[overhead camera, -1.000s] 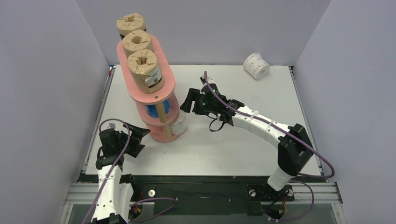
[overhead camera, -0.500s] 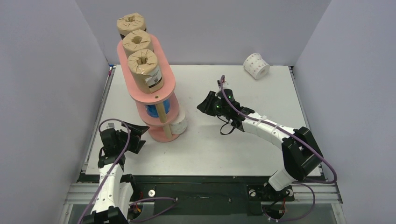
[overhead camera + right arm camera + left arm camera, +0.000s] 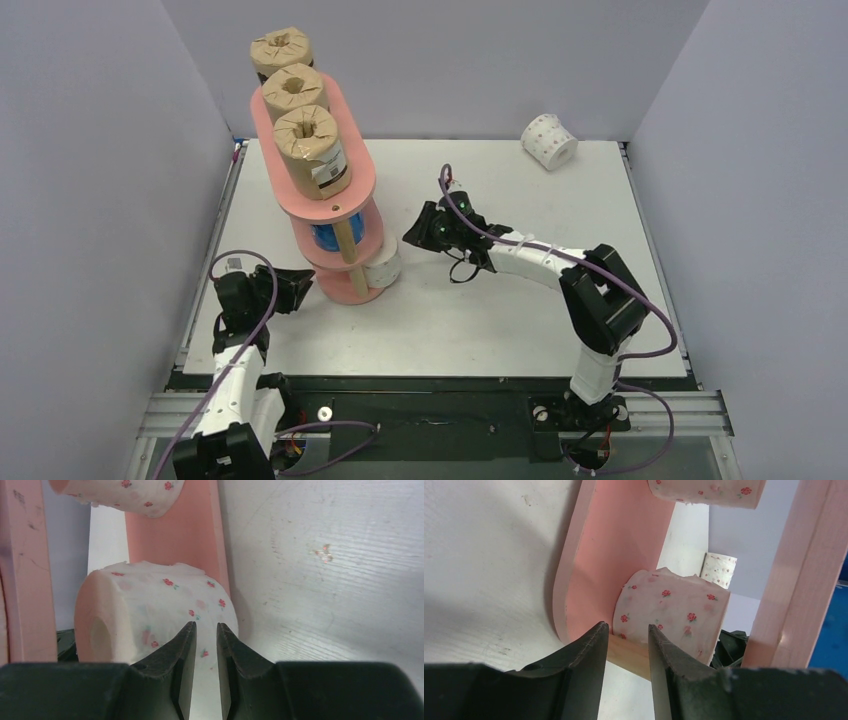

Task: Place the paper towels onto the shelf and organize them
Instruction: Place the paper towel on the shelf, then adjust the paper towel on the shelf.

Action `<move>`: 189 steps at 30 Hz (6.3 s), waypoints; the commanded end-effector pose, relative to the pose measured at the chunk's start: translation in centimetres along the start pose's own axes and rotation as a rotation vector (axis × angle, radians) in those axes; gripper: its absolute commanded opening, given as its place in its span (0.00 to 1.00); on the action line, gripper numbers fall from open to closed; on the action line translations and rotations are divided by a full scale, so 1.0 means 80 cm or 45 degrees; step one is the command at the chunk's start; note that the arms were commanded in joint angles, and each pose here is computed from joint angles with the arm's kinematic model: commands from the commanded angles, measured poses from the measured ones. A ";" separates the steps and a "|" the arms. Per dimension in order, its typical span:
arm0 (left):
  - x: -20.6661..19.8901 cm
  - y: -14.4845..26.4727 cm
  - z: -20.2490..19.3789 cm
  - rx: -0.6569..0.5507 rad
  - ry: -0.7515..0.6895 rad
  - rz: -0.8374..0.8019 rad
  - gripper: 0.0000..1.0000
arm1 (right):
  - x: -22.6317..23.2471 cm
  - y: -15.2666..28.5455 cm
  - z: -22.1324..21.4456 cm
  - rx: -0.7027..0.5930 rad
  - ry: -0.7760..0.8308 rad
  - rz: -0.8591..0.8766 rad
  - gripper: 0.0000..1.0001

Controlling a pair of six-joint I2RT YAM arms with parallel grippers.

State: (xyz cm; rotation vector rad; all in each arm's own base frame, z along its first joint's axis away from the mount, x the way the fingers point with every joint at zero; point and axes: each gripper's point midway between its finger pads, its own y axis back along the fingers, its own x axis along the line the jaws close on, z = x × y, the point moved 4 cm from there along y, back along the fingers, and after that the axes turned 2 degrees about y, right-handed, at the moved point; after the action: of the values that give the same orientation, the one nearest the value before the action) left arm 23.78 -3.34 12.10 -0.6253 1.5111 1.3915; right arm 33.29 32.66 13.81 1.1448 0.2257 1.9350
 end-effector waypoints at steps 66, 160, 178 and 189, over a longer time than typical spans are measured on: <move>-0.046 -0.063 -0.014 0.180 -0.054 -0.115 0.07 | 0.064 -0.020 -0.040 0.162 0.028 0.270 0.17; -0.069 -0.079 0.034 -0.022 0.054 -0.087 0.20 | 0.120 -0.052 0.046 0.023 -0.187 0.453 0.59; -0.030 -0.061 0.037 -0.076 0.043 -0.011 0.19 | 0.048 0.003 -0.005 0.036 -0.086 0.257 0.32; -0.030 -0.098 0.042 -0.023 0.093 -0.026 0.00 | 0.002 0.040 -0.047 0.068 0.016 0.161 0.21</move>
State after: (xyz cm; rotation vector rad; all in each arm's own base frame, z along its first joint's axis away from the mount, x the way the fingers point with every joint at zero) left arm 30.09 -2.42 8.27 -0.6410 1.6426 1.4629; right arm 28.86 32.70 11.51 1.3196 0.2639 1.9907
